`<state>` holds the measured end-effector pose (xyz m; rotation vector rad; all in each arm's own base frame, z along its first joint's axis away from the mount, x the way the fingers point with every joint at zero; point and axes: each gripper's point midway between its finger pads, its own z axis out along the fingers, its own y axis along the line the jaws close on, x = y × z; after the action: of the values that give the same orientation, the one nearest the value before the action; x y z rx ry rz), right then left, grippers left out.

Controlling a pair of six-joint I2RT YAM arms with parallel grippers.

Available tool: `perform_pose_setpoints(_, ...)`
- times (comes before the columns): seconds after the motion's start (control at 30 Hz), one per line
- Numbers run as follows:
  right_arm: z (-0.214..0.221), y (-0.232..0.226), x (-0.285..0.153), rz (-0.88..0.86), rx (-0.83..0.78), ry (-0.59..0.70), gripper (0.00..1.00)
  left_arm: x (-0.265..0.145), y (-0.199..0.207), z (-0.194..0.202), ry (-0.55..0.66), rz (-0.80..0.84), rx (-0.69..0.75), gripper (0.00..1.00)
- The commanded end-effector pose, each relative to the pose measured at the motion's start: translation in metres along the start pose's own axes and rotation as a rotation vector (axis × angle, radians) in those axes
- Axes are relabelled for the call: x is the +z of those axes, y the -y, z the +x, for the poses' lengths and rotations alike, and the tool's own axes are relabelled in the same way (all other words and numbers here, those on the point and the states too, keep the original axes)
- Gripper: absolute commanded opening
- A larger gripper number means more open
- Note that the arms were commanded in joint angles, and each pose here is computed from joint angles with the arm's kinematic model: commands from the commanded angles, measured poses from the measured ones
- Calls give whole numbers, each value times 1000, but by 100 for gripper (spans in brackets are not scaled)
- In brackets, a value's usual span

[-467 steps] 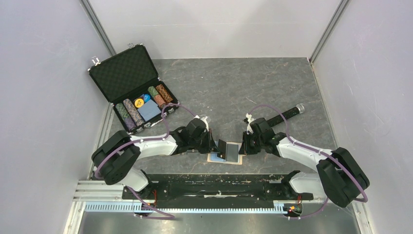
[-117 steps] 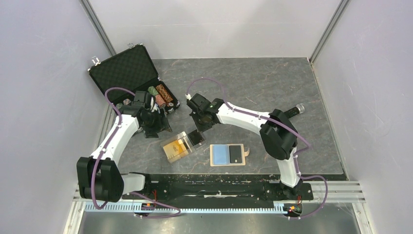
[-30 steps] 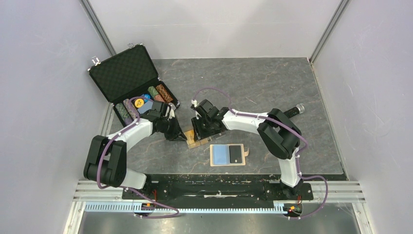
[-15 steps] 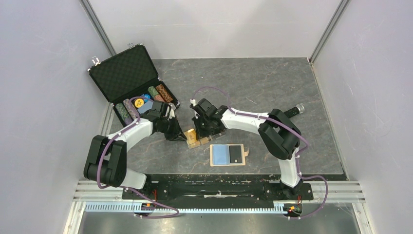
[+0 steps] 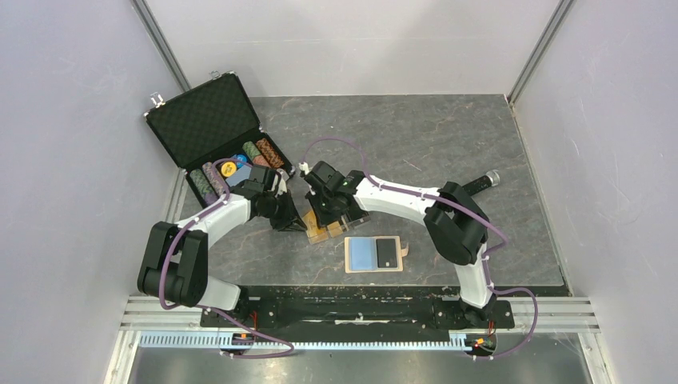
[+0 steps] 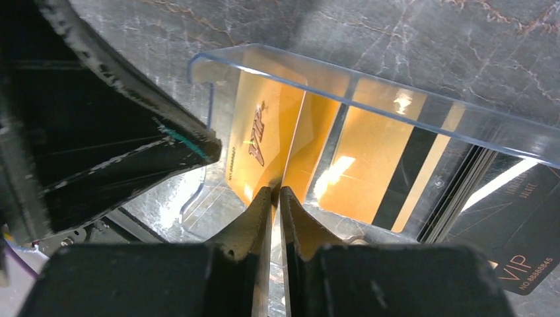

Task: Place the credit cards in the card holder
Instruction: Pick up the credit card from the storage box.

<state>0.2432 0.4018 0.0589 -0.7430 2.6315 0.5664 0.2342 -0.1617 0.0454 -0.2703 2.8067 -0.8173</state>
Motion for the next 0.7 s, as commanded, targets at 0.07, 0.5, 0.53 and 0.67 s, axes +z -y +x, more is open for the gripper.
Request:
perform_pose_setpoints(0.07, -4, -14, 5, -70, -1, 17, 8, 4, -19, 2, -5, -90, 30, 7)
perform_pose_setpoints(0.5, -5, -33, 6, -186, 51, 41, 0, 4, -21, 4, -9, -96, 32, 8)
perform_pose_setpoints(0.53, -6, -35, 5, -195, 53, 44, 0, 5, -22, 5, -12, -97, 31, 8)
perform_pose_setpoints(0.67, -11, -43, -1, -235, 64, 76, 0, 4, -22, 5, -8, -97, 33, 8)
